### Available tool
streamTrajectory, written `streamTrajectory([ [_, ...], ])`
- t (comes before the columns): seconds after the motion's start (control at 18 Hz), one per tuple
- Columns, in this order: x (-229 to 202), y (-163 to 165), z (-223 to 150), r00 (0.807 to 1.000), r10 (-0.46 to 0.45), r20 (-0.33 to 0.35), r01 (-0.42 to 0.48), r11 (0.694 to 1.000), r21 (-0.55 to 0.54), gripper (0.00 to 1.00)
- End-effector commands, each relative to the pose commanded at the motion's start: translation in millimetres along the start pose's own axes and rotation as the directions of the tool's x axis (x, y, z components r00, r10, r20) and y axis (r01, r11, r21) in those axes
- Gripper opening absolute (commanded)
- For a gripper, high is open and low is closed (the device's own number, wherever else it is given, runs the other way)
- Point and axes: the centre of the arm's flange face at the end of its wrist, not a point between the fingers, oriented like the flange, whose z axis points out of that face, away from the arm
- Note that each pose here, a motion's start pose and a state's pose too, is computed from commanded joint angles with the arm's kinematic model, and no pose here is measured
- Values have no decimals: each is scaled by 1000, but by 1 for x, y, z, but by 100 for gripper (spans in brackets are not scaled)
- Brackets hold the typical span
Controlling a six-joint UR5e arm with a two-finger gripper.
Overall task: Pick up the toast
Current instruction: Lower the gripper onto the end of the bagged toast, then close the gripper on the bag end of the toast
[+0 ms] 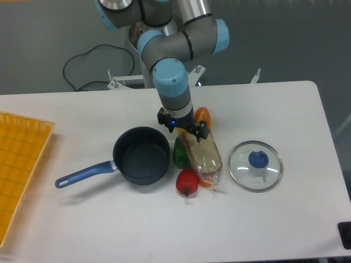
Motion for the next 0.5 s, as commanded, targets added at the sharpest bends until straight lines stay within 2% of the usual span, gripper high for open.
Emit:
streamTrajectory([
  [0.17, -1, 0, -1, 1000, 0, 3, 0, 1000, 1, 96],
  [0.5, -1, -1, -2, 1000, 0, 13, 0, 1000, 0, 77],
])
